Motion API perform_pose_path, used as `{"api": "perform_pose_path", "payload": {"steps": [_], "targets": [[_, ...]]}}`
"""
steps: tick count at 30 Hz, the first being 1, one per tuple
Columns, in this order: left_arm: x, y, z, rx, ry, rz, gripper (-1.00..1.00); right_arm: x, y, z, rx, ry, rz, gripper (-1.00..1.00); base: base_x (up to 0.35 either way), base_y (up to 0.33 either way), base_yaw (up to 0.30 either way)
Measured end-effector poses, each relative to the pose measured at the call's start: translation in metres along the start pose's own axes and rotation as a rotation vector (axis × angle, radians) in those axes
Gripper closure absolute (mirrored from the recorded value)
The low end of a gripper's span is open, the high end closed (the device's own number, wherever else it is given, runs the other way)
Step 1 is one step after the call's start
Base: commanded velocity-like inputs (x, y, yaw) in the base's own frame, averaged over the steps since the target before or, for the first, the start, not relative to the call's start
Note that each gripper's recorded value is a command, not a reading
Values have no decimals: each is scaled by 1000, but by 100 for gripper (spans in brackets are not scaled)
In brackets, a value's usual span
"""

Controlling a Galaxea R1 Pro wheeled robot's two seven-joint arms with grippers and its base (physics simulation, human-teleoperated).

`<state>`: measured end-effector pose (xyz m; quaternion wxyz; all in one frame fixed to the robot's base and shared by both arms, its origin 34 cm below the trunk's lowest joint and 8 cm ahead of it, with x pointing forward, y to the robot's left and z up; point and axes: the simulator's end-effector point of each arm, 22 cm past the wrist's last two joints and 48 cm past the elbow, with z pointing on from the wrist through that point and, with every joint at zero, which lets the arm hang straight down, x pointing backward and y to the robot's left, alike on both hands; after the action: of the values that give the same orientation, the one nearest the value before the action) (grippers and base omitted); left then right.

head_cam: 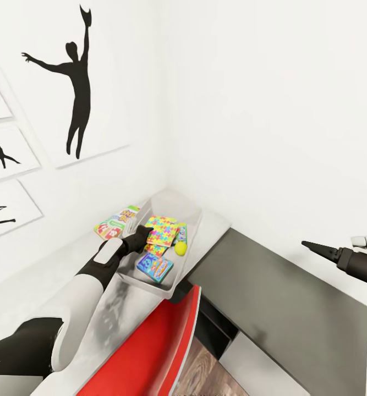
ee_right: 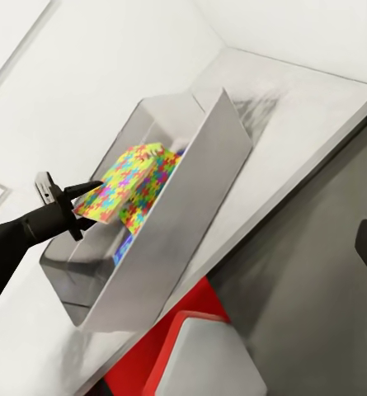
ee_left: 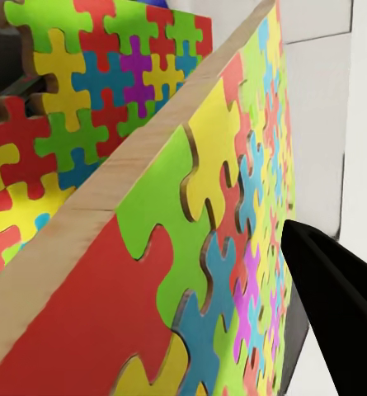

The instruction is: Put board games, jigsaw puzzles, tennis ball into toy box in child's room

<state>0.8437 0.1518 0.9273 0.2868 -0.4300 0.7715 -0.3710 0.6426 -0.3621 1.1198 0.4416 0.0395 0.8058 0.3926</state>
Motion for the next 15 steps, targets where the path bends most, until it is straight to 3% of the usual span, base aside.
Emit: {"api": "perform_pose_path", "payload": {"steps": [15], "targets": [[3, 11, 7, -15, 8, -8, 100, 5, -7, 4, 7, 13, 11, -100, 0, 0, 0]]}}
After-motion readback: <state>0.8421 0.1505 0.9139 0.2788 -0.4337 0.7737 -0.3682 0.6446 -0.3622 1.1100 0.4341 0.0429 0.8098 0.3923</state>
